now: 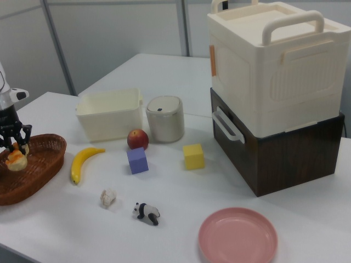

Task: Put the bread in the basket
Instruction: 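Carry the bread roll over the wicker basket and lower it, then open the gripper to release the bread roll into the basket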

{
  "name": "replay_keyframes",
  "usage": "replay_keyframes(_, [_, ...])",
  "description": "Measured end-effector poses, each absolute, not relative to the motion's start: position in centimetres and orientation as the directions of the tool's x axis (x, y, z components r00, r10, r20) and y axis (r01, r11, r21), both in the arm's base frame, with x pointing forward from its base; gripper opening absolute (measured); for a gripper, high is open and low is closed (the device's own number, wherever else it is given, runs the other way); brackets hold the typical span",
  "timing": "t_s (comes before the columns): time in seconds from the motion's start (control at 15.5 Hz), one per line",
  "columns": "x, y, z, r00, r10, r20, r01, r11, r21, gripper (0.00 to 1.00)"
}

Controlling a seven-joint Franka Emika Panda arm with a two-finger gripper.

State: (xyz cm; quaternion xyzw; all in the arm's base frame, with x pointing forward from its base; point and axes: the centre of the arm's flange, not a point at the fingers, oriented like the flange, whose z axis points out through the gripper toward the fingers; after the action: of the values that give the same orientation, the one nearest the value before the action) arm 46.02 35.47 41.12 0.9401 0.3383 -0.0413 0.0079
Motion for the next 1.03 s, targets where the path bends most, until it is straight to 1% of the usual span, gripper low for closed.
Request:
replay_keyframes(0.13, [46.1,35.4,41.2,0.766,0.637,-0.081,0.639,-0.769,-0.005,0.53])
replay_keyframes(0.19, [46.2,35.4,41.2,0.765,0.639,-0.081,0.641,-0.768,0.0,0.61])
replay_keyframes(0.39, [46.4,35.1,41.2,0.767,0.636,-0.081,0.639,-0.769,0.006,0.93])
replay_keyframes(0.45, [46.6,34.9,41.4,0.77,0.633,-0.078,0.635,-0.772,0.006,1.0])
replay_keyframes(0.64, [48.0,33.1,43.0,0.806,0.586,-0.09,0.59,-0.806,0.037,1.0])
replay_keyframes(0.77, [49.7,30.5,45.1,0.849,0.522,-0.078,0.527,-0.848,0.062,1.0])
replay_keyframes(0.84, [50.9,27.9,47.0,0.885,0.46,-0.068,0.464,-0.883,0.072,1.0])
replay_keyframes(1.03, [53.5,20.1,51.9,0.949,0.315,-0.012,0.315,-0.945,0.091,1.0])
